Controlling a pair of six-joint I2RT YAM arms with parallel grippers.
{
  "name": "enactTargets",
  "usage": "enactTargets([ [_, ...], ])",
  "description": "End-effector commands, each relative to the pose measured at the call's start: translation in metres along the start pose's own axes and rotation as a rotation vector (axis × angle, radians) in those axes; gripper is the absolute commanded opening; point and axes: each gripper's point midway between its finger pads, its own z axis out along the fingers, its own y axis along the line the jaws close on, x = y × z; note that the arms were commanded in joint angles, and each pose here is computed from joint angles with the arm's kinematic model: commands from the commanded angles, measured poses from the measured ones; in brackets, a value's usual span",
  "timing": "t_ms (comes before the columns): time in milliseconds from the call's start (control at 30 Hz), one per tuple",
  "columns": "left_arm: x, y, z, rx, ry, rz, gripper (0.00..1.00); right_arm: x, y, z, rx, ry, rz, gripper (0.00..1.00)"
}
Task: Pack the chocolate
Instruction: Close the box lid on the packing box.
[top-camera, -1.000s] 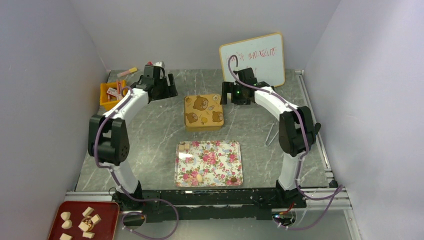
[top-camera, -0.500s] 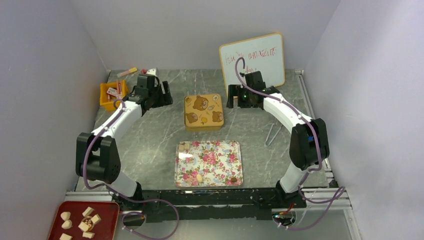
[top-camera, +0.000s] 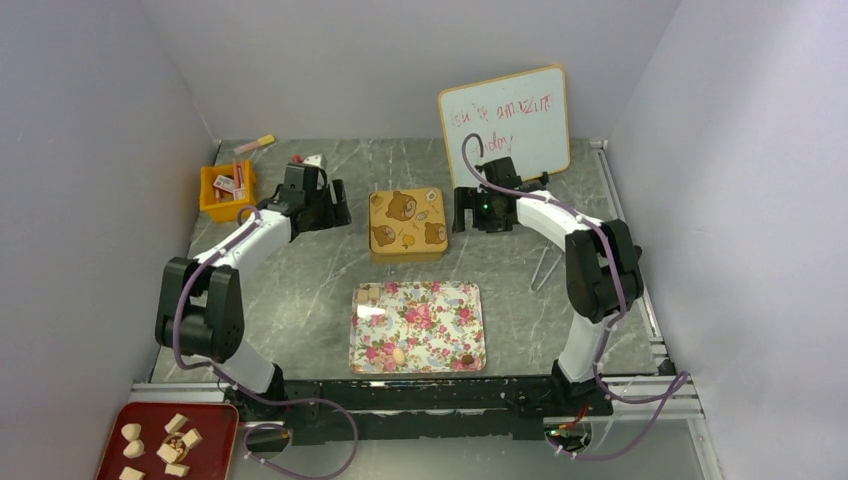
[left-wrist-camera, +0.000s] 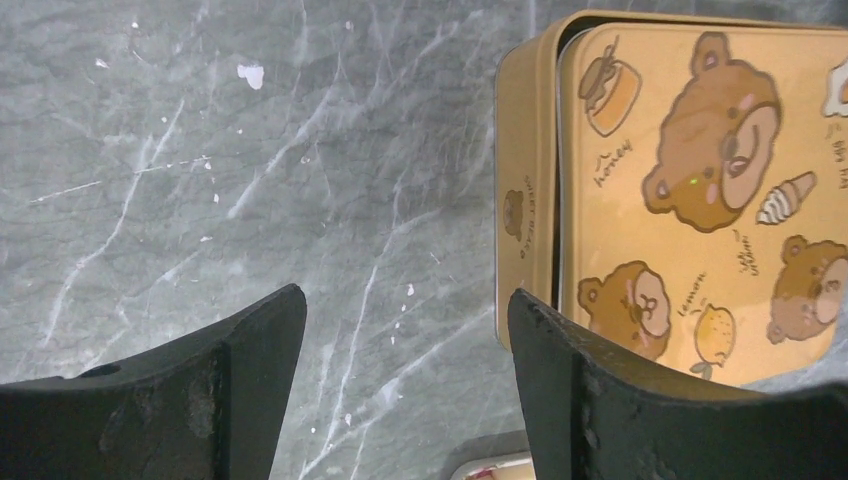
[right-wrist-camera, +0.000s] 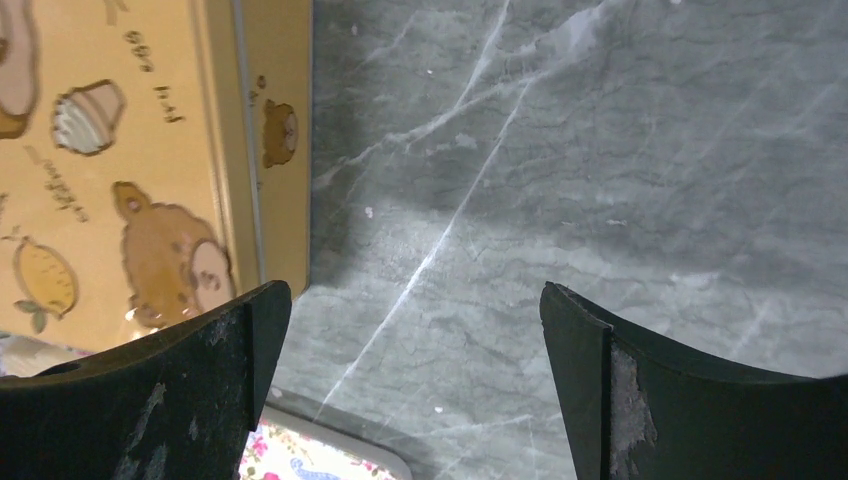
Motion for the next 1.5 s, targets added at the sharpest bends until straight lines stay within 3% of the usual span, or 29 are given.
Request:
enactTargets([
  [0,0.005,-0.003,0.015,0.012,0.011,-0.008,0.78,-0.016,0.005,0.015,-0.033,-0.024,0.005,1.0],
  [600,0.026,-0.026,0.057,0.056,0.091,0.022,0.77,-0.032,0.026,0.047,-0.06,0.009,-0.01,1.0],
  [1467,0.019,-0.033,0.052,0.03,0.088,0.066,0.78,-0.02,0.047,0.044,-0.059,0.015,-0.037,1.0],
])
